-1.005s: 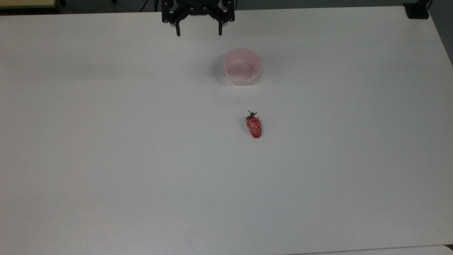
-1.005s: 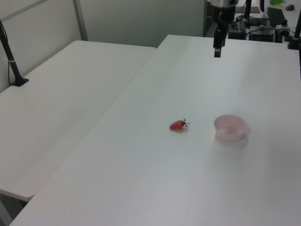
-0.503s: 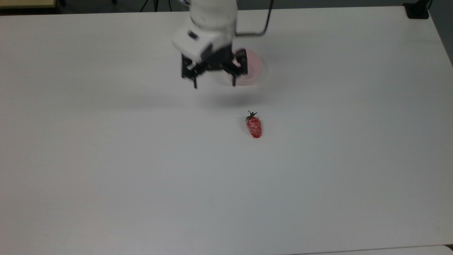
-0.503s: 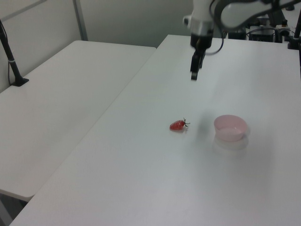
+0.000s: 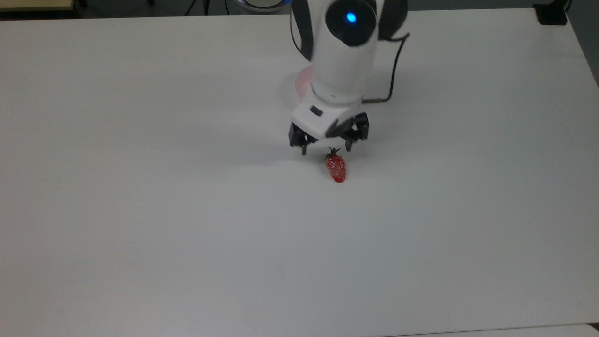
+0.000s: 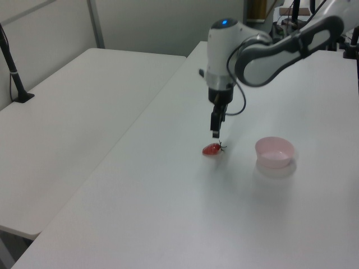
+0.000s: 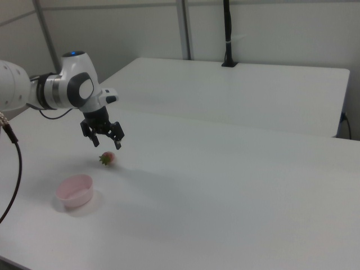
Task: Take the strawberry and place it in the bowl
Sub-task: 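Lower the gripper around the strawberry and close on it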
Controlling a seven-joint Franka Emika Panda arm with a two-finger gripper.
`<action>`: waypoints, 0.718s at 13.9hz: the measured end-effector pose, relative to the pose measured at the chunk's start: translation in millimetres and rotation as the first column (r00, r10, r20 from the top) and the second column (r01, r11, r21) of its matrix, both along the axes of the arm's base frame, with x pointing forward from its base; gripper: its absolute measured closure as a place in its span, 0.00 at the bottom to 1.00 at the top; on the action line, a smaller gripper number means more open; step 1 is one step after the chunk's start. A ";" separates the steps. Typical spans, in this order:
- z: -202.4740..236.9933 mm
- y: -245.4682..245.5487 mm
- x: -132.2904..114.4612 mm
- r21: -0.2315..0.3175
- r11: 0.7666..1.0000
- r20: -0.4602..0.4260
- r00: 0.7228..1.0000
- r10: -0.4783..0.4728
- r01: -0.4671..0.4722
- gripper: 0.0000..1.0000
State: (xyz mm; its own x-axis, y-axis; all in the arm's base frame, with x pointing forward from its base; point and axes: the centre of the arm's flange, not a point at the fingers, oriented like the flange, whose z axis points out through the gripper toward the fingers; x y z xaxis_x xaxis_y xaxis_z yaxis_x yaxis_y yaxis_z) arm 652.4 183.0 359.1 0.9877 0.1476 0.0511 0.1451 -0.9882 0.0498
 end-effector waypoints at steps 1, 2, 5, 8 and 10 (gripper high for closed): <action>-11.0 8.0 4.0 -0.009 1.000 -0.003 1.000 -0.002 0.002 0.00; -20.7 13.9 7.1 -0.014 1.000 -0.008 1.000 -0.002 0.002 0.00; -46.0 28.9 14.9 -0.028 0.999 0.001 1.000 0.020 -0.020 0.05; -47.1 29.5 15.5 -0.064 0.997 0.013 0.999 0.048 -0.047 0.54; -44.6 30.1 16.7 -0.063 0.997 0.018 0.999 0.049 -0.047 0.59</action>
State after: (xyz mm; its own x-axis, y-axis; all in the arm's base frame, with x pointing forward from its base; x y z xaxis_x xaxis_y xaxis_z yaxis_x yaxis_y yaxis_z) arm 669.1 213.1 314.5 0.9783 0.1984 0.0596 0.1907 -0.9749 0.1147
